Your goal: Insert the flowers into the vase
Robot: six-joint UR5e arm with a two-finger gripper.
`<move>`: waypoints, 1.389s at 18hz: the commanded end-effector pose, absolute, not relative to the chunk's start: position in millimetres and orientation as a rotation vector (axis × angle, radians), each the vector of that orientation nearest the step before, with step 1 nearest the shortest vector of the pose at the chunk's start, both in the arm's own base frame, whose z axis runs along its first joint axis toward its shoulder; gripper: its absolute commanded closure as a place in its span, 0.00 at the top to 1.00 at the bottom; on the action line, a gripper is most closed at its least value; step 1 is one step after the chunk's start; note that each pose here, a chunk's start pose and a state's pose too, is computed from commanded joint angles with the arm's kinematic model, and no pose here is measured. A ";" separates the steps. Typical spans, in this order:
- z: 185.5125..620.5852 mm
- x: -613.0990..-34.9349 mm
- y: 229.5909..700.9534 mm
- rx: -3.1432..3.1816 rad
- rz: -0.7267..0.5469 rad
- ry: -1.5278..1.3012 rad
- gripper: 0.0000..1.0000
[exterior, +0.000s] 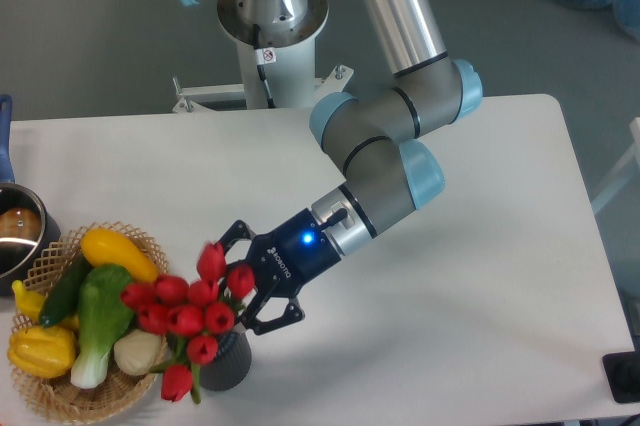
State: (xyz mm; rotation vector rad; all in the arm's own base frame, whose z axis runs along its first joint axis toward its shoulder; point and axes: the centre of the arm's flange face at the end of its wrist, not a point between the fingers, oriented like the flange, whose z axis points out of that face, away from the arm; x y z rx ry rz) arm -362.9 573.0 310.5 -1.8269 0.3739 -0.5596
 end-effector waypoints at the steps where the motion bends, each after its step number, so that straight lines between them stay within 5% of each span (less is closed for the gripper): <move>1: 311.6 -363.3 572.8 -1.842 -0.548 0.377 1.00; 14: 357.8 -381.7 545.9 -1.948 -0.324 0.438 1.00; 25: 401.4 -406.0 479.1 -2.492 0.257 0.427 1.00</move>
